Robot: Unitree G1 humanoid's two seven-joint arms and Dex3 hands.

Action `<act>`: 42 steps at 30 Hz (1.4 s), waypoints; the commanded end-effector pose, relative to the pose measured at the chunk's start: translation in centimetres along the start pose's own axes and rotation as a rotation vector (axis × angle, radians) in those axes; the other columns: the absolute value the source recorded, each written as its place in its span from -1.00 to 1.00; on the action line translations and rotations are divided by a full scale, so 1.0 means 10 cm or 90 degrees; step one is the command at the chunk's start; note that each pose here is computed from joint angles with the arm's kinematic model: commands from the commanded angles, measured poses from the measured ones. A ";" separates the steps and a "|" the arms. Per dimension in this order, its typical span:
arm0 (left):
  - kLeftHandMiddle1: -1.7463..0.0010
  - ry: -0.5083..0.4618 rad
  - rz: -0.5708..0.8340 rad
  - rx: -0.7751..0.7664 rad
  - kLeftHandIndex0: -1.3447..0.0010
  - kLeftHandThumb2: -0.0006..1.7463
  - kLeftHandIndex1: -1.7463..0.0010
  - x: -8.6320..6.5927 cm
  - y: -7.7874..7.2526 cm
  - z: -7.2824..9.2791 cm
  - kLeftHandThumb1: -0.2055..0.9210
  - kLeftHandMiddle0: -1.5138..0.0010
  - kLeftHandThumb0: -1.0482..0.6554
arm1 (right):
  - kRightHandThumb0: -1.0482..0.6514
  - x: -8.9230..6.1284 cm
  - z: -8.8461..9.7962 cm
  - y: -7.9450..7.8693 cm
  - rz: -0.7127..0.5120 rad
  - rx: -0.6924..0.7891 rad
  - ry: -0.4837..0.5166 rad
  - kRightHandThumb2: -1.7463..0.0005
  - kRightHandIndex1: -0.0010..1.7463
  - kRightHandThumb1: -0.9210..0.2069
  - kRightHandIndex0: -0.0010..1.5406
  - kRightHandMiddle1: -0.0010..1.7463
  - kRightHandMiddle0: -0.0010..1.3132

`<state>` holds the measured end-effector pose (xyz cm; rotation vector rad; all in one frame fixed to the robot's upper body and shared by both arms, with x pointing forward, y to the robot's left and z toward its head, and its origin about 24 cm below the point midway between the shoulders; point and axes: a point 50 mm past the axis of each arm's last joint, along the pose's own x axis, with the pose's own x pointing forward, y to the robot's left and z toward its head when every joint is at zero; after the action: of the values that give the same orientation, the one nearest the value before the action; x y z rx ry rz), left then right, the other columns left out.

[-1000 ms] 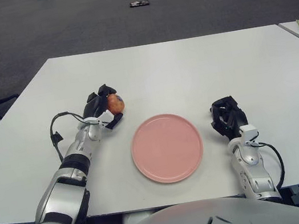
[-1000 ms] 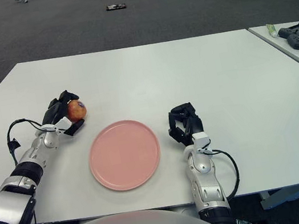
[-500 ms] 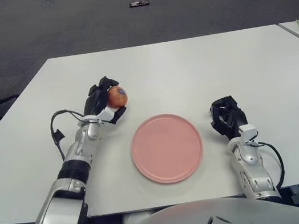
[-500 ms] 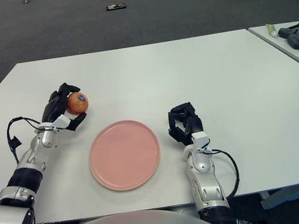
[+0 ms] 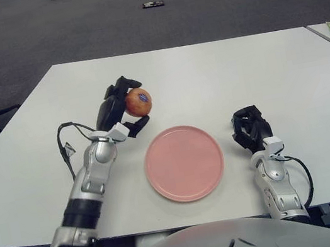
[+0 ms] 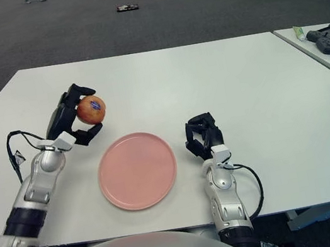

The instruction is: Put the apple into the plate.

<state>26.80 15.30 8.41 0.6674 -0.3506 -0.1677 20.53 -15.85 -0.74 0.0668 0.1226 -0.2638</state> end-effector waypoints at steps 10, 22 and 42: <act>-1.00 -0.127 -0.075 0.002 -0.08 0.71 -1.00 -0.14 -0.17 0.39 -0.33 -0.74 -0.39 | -0.20 -0.01 -0.12 -0.01 -0.006 -0.002 0.044 0.14 0.48 -0.71 -0.33 1.00 -0.56; -1.00 -0.207 -0.254 0.014 -0.02 0.64 -1.00 -0.32 -0.38 0.48 -0.24 -0.72 -0.36 | -0.20 -0.02 -0.11 0.01 -0.002 -0.007 0.035 0.13 0.49 -0.71 -0.32 1.00 -0.56; -1.00 -0.205 -0.480 0.090 0.02 0.60 -1.00 -0.49 -0.86 0.29 -0.19 -0.57 -0.35 | -0.20 -0.03 -0.11 0.01 -0.009 -0.004 0.038 0.16 0.48 -0.74 -0.34 1.00 -0.58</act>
<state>20.52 8.24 4.15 0.8320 -0.4162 -0.9489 20.74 -15.63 -0.74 0.0646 0.1173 -0.2636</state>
